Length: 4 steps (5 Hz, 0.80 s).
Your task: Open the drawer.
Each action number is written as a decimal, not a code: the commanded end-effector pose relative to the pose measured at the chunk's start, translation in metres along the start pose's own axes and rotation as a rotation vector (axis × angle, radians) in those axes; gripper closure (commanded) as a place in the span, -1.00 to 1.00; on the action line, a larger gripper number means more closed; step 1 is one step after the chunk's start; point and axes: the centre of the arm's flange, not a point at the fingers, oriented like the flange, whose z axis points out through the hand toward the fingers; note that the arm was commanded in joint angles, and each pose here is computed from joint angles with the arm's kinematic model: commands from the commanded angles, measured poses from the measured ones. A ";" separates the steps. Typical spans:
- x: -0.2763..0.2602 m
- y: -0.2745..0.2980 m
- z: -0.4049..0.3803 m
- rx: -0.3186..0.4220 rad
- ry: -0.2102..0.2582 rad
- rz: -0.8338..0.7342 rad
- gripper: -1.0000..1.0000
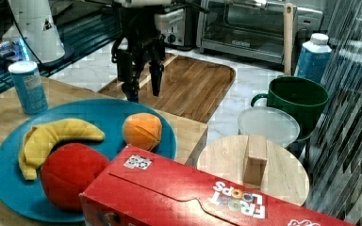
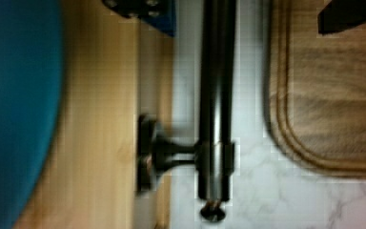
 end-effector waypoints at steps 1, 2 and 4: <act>-0.006 -0.007 0.013 -0.025 0.049 -0.056 -1.00; 0.001 -0.014 0.012 -0.009 0.034 -0.075 -1.00; 0.030 -0.044 0.008 0.042 -0.018 -0.061 -1.00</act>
